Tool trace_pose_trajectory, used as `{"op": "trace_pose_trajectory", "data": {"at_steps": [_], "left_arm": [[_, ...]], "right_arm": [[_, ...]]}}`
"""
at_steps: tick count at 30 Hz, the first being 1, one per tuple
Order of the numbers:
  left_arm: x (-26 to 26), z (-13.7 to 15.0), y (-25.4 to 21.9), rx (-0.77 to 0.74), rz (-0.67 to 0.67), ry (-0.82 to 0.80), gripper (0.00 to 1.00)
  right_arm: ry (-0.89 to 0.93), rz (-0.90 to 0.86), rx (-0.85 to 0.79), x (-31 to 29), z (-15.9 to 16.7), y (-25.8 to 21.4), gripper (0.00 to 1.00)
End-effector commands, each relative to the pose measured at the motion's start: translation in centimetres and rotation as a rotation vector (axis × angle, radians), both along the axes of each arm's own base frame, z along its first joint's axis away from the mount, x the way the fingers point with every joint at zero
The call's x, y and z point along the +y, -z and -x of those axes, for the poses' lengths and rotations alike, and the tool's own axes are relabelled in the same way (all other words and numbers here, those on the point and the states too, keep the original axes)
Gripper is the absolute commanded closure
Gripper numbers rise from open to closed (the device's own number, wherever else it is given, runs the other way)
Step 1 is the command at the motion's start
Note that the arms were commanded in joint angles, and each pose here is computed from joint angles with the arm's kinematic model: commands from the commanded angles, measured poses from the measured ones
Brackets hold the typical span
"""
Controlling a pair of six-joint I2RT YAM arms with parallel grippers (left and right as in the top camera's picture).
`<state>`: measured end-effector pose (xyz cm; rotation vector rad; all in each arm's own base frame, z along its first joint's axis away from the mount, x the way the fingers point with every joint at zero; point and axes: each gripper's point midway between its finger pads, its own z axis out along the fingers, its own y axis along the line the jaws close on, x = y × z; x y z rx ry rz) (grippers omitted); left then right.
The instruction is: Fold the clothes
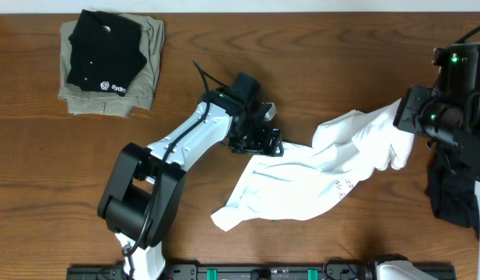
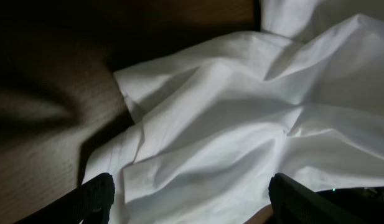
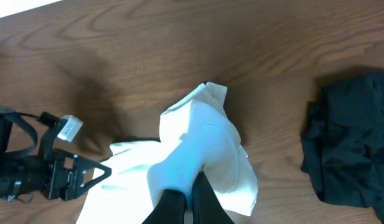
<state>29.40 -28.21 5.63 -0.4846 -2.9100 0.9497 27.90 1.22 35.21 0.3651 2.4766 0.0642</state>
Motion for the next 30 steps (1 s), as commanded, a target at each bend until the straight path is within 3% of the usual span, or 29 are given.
{"op": "trace_pose_trajectory", "data": {"at_steps": [1,12,21,26,30], "left_arm": [[-0.8,0.0,0.6,0.028,0.017,-0.011,0.19],[-2.1,0.3,3.3,0.056,0.005,0.002,0.19],[-2.9,0.7,2.8,0.079,0.059,0.018,0.20],[-3.2,0.9,2.5,0.091,0.082,0.024,0.37],[-3.2,0.9,2.5,0.091,0.082,0.024,0.58]], "right_arm": [[0.005,0.016,-0.017,-0.5,-0.1,-0.6,0.99],[0.005,0.017,-0.009,-0.5,0.1,-0.5,0.99],[0.005,0.017,-0.008,-0.5,0.1,-0.4,0.99],[0.005,0.018,-0.006,-0.5,0.1,-0.4,0.99],[0.005,0.018,-0.005,-0.5,0.1,-0.4,0.99]]}}
